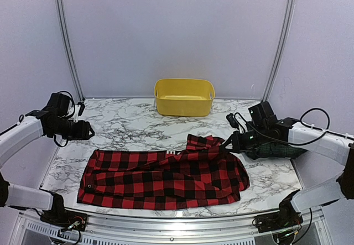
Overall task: Fold and stack the mixed laundry pile
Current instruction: Fold the 1/3-folded shirt at the center of the board.
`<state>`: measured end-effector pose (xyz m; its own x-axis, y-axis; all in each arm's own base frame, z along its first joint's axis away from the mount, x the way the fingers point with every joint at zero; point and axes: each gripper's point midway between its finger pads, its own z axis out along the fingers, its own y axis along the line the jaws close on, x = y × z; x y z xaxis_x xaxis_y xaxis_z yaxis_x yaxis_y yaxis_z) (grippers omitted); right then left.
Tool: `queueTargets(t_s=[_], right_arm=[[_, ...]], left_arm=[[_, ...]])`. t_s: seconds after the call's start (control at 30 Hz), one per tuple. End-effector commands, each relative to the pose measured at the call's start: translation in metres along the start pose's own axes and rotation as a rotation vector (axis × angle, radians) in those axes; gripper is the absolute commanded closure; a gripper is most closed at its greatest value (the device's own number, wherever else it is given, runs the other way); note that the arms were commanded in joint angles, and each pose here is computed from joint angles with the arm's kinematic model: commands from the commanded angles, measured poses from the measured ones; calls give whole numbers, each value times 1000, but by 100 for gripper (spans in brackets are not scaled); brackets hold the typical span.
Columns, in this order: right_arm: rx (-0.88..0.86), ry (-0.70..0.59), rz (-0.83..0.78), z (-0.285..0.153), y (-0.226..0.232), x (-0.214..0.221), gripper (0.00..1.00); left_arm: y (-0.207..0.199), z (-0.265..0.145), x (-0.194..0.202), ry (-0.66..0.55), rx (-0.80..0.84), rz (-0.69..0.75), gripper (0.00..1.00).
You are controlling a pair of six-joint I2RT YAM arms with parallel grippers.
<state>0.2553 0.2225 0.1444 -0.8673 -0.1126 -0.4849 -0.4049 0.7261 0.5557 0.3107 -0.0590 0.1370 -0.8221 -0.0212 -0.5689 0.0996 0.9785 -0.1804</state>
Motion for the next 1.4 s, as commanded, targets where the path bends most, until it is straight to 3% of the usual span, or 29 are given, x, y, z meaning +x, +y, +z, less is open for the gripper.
queueTargets(t_s=[0.0,0.2,0.3,0.43,0.47,0.57,0.67,0.77,0.9,1.0,1.17,1.37], right_arm=[[25,-26,-10,9,-1,-21,100],[30,61,-6,16,-8,0,100],[44,116,56,13,-16,28,100],[72,211,138,17,-31,70,100],[67,236,152,19,-32,79,97],[55,284,156,17,-32,92,83],[56,246,102,8,-24,71,67],[102,114,61,-8,-26,21,55],[177,-51,72,-27,-51,-51,52],[174,-98,23,-22,-51,-94,50],[73,-46,-142,12,-30,-135,50],[44,173,-347,64,3,-101,51]], left_arm=[[-3,-12,-19,-94,8,-32,31],[-16,-14,-34,-97,86,-109,27],[-20,-25,-54,-173,109,-161,24],[-25,-47,-79,-305,139,-188,9],[-25,-53,-84,-339,144,-195,3],[-9,-74,-97,-461,77,-301,1],[-12,-87,-100,-503,95,-298,1],[-34,-76,-102,-438,202,-225,1],[-46,-55,-97,-340,268,-215,1],[-50,-47,-95,-316,275,-207,1],[-58,-39,-94,-289,287,-177,1],[-62,-33,-92,-272,284,-158,1]])
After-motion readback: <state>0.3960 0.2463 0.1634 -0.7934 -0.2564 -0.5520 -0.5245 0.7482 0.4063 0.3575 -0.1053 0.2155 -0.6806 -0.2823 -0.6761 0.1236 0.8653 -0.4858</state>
